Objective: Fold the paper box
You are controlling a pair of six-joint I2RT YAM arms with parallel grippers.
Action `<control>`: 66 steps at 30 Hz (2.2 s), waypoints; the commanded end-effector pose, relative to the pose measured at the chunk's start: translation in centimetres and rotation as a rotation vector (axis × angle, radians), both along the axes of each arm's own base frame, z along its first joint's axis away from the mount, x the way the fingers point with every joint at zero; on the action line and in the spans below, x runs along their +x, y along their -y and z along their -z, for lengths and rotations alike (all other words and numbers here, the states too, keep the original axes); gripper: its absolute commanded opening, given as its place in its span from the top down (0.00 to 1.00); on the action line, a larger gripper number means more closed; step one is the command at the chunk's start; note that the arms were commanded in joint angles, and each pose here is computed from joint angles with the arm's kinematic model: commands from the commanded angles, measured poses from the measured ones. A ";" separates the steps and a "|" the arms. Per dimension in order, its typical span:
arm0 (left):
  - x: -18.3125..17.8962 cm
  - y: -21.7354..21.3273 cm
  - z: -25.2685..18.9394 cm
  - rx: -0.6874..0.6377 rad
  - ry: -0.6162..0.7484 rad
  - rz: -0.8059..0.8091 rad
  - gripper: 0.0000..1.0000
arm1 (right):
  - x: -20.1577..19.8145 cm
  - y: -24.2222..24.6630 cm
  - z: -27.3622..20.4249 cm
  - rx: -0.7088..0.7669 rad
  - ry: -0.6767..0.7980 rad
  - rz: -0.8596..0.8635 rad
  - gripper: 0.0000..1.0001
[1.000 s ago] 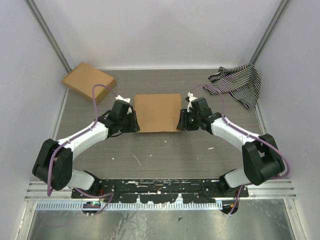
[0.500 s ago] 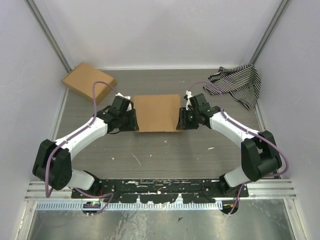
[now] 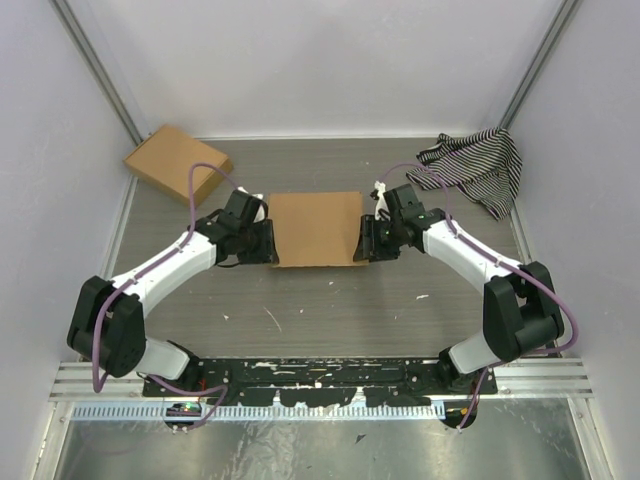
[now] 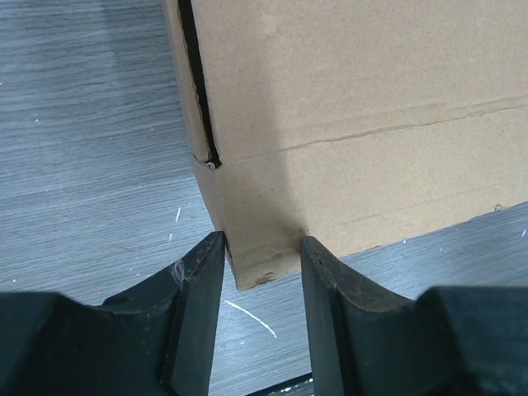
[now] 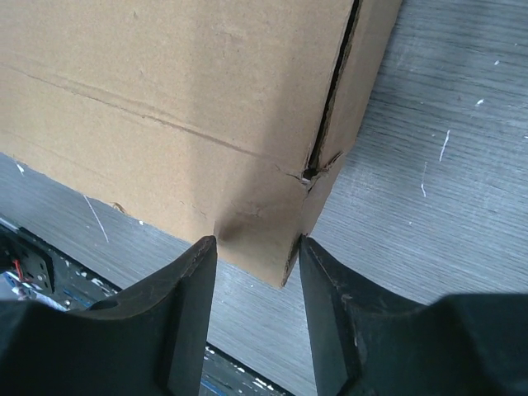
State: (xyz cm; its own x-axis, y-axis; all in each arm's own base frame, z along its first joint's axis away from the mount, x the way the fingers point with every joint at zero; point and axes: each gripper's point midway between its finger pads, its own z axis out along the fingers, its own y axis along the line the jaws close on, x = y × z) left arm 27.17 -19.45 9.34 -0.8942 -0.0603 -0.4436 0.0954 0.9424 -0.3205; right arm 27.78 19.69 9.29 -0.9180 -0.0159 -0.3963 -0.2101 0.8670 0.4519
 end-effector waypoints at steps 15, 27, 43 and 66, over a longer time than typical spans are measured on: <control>0.1 1.6 -2.1 -0.071 -0.023 0.027 0.52 | 0.4 -1.0 -2.8 0.127 -0.014 -0.035 0.52; -0.3 1.7 -2.1 -0.084 -0.044 0.027 0.52 | -0.1 -0.9 -2.6 0.178 -0.062 -0.039 0.52; -0.5 2.1 -1.9 -0.108 -0.052 0.035 0.52 | -0.6 -0.5 -1.6 0.164 -0.087 -0.041 0.51; -0.2 2.8 2.0 -0.137 -0.089 0.015 0.54 | 1.2 1.0 1.4 0.072 -0.020 0.034 0.56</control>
State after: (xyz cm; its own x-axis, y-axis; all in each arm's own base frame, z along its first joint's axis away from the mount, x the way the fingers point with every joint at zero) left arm 26.72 -21.05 7.50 -0.9335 -0.0889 -0.3473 0.0618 0.9143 -0.4003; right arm 27.62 17.91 6.92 -0.9473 0.0370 -0.3183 -0.1345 0.8557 0.4997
